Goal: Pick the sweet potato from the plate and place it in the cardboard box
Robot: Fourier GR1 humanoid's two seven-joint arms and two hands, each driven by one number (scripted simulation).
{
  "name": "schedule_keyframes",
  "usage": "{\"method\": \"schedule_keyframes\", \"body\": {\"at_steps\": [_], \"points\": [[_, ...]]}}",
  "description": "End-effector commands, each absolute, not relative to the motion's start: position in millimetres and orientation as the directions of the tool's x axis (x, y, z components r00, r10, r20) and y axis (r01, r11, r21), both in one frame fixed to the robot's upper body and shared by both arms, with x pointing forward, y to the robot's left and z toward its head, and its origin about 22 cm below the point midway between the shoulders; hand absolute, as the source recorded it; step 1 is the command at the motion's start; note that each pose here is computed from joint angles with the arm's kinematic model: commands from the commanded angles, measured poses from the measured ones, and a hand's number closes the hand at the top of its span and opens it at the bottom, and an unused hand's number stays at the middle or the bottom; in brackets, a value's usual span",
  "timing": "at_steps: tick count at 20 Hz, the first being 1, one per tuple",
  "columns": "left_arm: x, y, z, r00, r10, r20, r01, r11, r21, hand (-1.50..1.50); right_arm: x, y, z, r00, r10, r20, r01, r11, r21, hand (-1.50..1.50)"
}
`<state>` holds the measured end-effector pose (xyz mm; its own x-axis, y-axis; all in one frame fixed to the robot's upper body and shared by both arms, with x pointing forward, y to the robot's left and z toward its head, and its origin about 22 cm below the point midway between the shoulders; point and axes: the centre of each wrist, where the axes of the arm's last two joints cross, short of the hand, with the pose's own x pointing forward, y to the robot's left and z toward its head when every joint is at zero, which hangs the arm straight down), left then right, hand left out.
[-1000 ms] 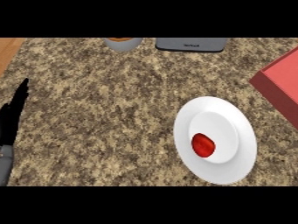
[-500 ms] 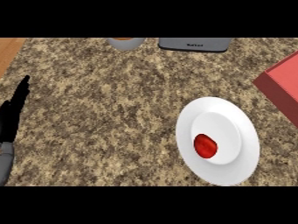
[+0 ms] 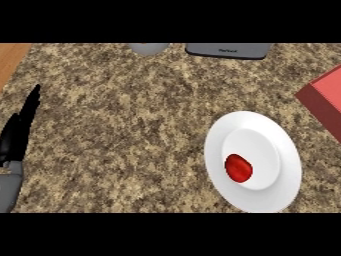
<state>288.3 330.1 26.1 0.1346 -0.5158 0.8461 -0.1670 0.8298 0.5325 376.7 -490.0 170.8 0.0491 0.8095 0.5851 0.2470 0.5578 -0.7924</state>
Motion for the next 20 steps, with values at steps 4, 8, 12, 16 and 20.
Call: {"method": "schedule_keyframes", "body": {"at_steps": [4, 8, 12, 16, 20], "points": [[285, 328, 21, 0.124, -0.512, 0.85, -0.166, 0.834, 0.527, 0.0, 385, -475, 151, 0.18, 0.719, 0.671, 0.186, 0.645, -0.741, -1.5], [296, 334, 28, 0.122, -0.509, 0.852, -0.172, 0.834, 0.524, 0.0, 387, -468, 141, 0.16, 0.696, 0.7, 0.177, 0.678, -0.714, -1.5], [286, 337, 24, 0.129, -0.524, 0.842, -0.171, 0.825, 0.539, 0.0, 387, -467, 135, 0.069, 0.69, 0.72, 0.238, 0.69, -0.684, -1.5], [288, 327, 26, 0.117, -0.516, 0.849, -0.157, 0.834, 0.528, 0.0, 390, -469, 154, -0.032, 0.629, 0.776, 0.348, 0.735, -0.582, -1.5], [291, 337, 28, 0.135, -0.52, 0.843, -0.187, 0.822, 0.537, 0.0, 382, -484, 168, -0.109, 0.535, 0.838, 0.44, 0.782, -0.442, -1.5]]}}
